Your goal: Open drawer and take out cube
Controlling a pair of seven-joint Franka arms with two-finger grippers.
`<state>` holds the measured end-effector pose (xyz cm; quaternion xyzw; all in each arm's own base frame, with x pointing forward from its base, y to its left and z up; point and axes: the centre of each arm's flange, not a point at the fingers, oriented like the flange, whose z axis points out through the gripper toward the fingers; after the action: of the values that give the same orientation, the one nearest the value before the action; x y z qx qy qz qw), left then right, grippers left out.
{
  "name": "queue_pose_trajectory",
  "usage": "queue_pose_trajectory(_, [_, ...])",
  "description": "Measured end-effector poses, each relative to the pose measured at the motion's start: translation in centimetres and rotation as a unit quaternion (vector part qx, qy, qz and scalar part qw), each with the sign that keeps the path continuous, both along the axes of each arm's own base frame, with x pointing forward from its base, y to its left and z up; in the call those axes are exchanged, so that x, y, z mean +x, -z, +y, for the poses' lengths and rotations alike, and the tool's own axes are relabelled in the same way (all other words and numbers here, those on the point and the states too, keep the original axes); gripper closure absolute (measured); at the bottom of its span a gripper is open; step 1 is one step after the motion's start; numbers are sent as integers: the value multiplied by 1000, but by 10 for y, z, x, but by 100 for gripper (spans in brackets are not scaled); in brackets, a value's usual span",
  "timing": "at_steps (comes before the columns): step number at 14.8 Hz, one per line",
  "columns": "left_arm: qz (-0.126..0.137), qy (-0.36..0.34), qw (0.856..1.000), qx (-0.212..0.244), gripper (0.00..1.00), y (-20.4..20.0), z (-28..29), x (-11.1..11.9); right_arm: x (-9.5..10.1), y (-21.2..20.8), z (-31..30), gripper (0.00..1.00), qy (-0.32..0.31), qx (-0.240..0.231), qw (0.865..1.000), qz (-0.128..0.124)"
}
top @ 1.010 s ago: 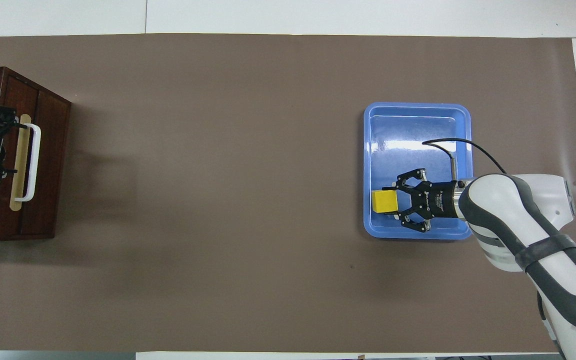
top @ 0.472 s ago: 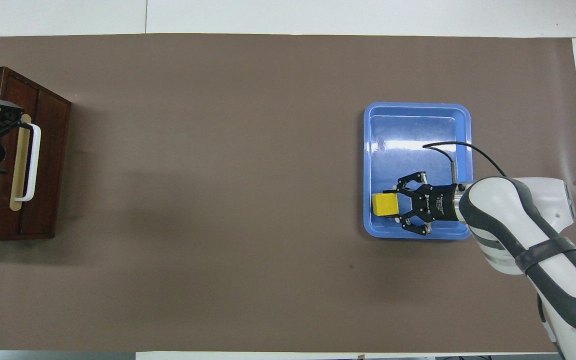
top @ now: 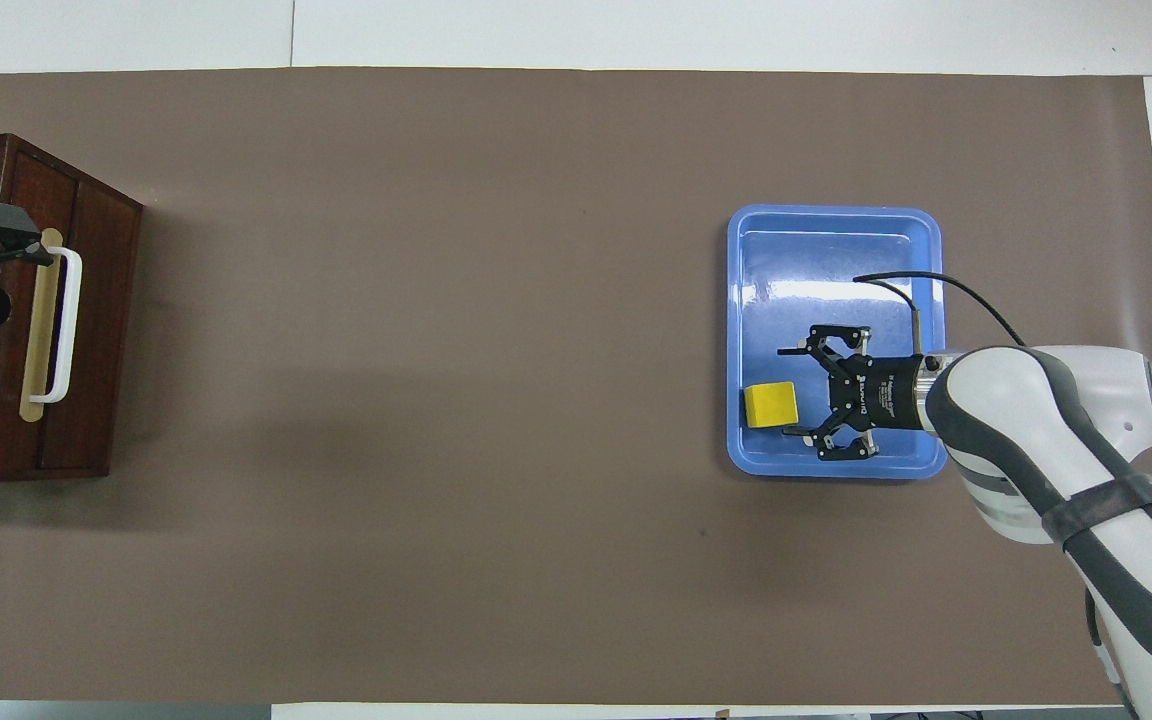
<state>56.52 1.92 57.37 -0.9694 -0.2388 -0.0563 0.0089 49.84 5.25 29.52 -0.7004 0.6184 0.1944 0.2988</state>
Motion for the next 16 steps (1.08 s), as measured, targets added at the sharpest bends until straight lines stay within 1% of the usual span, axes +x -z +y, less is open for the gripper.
queue_pose_trajectory(2, [12, 69, 998, 6, 0, 1, 2, -2, 19, -34, 0, 0, -18, -17, 999, -39])
queue_pose_trajectory(4, [20, 105, 994, 8, 0, 3, 1, -3, 38, -73, 0, 0, -57, -61, 993, -82])
queue_pose_trajectory(5, [21, 115, 993, 7, 0, 2, -3, -3, 46, -92, -1, 0, -89, -96, 986, -103])
queue_pose_trajectory(6, [20, 127, 992, 8, 0, 1, -11, -4, 53, -109, -2, 0, -126, -133, 976, -120])
queue_pose_trajectory(8, [18, 151, 988, 8, 0, -1, -38, -5, 65, -144, -7, 0, -203, -194, 949, -144])
queue_pose_trajectory(9, [18, 162, 987, 9, 0, -2, -50, -6, 70, -164, -14, 0, -249, -217, 931, -157])
queue_pose_trajectory(10, [20, 171, 985, 9, 0, -2, -61, -8, 75, -184, -24, 0, -296, -238, 909, -171])
queue_pose_trajectory(11, [23, 178, 984, 9, 0, -2, -69, -9, 78, -203, -36, 0, -344, -259, 883, -185])
queue_pose_trajectory(13, [25, 203, 979, 11, 0, -2, -77, -11, 80, -238, -54, 0, -431, -296, 828, -205])
queue_pose_trajectory(15, [33, 231, 972, 12, 0, -8, -79, -13, 80, -268, -59, 0, -501, -318, 775, -217])
queue_pose_trajectory(16, [36, 238, 970, 12, 0, -15, -78, -13, 79, -280, -60, 0, -530, -324, 752, -220])
